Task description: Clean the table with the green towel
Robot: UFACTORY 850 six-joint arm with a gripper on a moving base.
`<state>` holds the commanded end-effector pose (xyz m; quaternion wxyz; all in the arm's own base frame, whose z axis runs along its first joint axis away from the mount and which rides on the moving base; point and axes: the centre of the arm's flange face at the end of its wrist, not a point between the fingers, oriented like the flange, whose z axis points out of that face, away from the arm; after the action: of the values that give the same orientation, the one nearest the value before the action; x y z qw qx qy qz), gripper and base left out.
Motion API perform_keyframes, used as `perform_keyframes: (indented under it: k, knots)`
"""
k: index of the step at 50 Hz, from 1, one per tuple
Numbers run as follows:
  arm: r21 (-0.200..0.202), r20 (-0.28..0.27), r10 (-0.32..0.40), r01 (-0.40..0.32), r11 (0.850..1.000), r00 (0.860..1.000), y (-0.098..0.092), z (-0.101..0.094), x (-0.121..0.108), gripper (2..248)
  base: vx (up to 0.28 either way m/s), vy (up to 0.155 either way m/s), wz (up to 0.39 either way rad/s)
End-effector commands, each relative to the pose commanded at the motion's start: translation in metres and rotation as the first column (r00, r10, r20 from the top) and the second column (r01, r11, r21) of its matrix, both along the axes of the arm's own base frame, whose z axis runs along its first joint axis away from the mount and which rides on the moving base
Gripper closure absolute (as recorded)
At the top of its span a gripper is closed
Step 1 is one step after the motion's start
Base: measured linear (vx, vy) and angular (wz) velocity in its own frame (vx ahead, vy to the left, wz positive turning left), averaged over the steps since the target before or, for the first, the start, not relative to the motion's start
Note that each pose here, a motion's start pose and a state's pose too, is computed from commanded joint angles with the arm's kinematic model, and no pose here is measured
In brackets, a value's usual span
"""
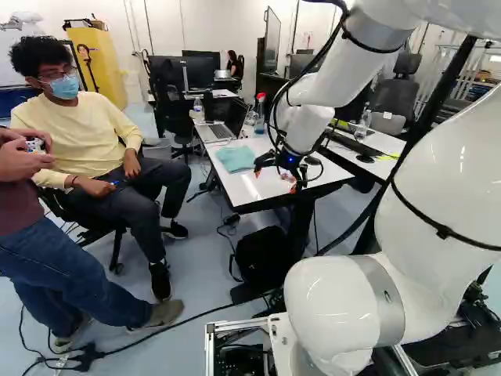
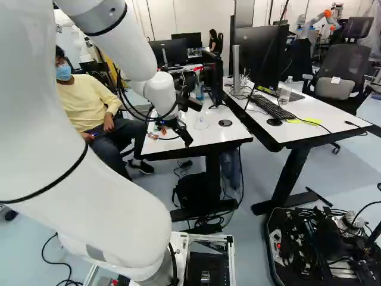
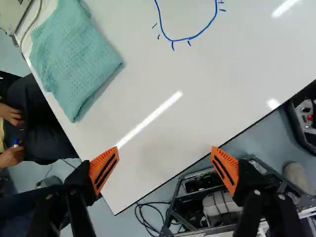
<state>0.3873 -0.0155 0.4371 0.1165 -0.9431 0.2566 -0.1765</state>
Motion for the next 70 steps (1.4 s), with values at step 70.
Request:
perform_keyframes:
  k: [70]
  knots:
    - [-0.016, 0.406, -0.338, 0.377, 0.926, 0.849, 0.029, -0.003, 0.072, 3, 0.0, 0.0, 0.0]
